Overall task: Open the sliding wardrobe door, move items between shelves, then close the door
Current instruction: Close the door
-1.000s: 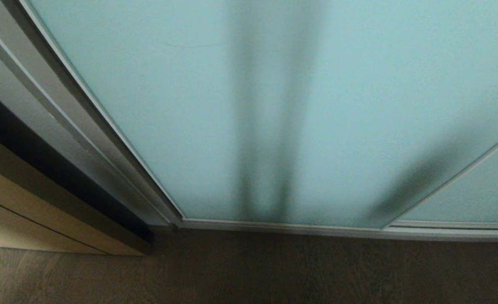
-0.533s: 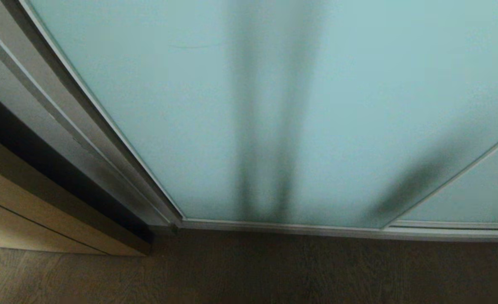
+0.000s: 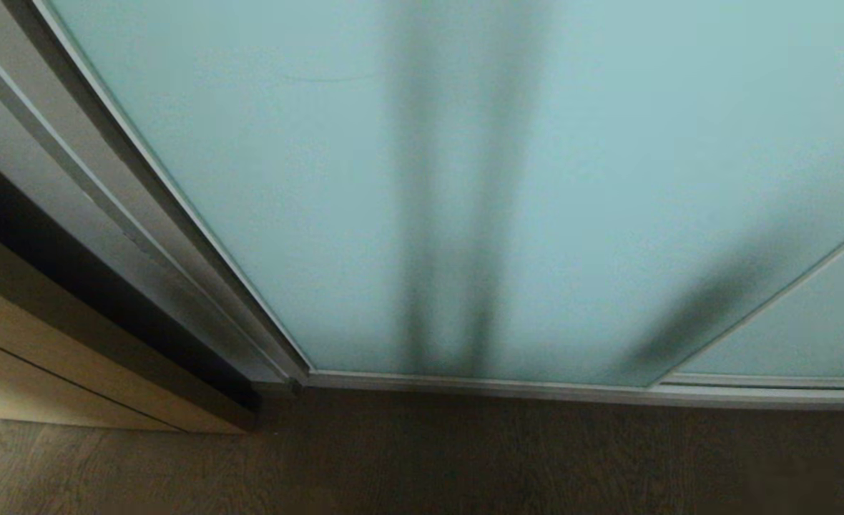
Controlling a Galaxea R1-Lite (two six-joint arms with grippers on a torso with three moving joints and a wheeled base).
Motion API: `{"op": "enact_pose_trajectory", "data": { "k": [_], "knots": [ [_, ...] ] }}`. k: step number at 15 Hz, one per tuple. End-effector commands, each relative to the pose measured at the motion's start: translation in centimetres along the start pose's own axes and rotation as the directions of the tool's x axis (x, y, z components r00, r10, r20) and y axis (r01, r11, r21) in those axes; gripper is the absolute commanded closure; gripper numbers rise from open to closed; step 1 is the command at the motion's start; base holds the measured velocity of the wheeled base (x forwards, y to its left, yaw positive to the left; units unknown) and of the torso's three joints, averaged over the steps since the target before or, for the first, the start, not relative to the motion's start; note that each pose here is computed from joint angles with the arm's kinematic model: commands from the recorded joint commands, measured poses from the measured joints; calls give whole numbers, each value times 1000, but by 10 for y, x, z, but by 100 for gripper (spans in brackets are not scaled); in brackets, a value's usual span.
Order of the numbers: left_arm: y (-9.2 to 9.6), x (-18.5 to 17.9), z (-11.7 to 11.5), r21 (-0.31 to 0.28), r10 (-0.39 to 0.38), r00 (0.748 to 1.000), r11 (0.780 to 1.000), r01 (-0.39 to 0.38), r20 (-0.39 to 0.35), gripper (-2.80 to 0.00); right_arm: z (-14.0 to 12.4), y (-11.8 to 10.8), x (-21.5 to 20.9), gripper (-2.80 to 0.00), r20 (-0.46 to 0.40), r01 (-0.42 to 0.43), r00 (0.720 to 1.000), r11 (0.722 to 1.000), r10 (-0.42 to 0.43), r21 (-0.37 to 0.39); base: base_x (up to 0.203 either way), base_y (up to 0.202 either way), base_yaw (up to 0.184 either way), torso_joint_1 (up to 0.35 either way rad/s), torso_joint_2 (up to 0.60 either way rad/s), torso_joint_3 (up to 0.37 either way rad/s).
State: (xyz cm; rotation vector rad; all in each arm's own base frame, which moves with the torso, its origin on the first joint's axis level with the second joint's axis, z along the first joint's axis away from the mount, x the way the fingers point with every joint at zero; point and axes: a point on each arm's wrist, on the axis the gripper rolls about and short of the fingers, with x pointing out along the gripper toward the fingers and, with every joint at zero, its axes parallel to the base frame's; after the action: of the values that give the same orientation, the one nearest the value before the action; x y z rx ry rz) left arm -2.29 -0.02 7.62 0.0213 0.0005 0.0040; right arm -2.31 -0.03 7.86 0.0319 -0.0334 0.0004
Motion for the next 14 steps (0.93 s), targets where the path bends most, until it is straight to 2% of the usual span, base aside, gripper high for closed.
{"op": "enact_pose_trajectory", "data": {
  "k": [1,7,9,12,14],
  "knots": [
    [0,0,0,0,1,1000,1000,-1,-1,0,0,0,0,0,-1,0,1000,1000,0,1,0,0,0,0,0,0],
    [0,0,0,12,2,1000,1000,-2,-3,0,0,0,0,0,-1,0,1000,1000,0,1,0,0,0,0,0,0],
    [0,0,0,-1,1,1000,1000,-1,-1,0,0,0,0,0,-1,0,1000,1000,0,-1,0,0,0,0,0,0],
    [0,0,0,16,1,1000,1000,-1,-3,0,0,0,0,0,-1,0,1000,1000,0,1,0,0,0,0,0,0],
    [0,-6,21,25,2,997,1000,-4,81,0,0,0,0,0,-1,0,1000,1000,0,1,0,0,0,0,0,0]
  ]
}}
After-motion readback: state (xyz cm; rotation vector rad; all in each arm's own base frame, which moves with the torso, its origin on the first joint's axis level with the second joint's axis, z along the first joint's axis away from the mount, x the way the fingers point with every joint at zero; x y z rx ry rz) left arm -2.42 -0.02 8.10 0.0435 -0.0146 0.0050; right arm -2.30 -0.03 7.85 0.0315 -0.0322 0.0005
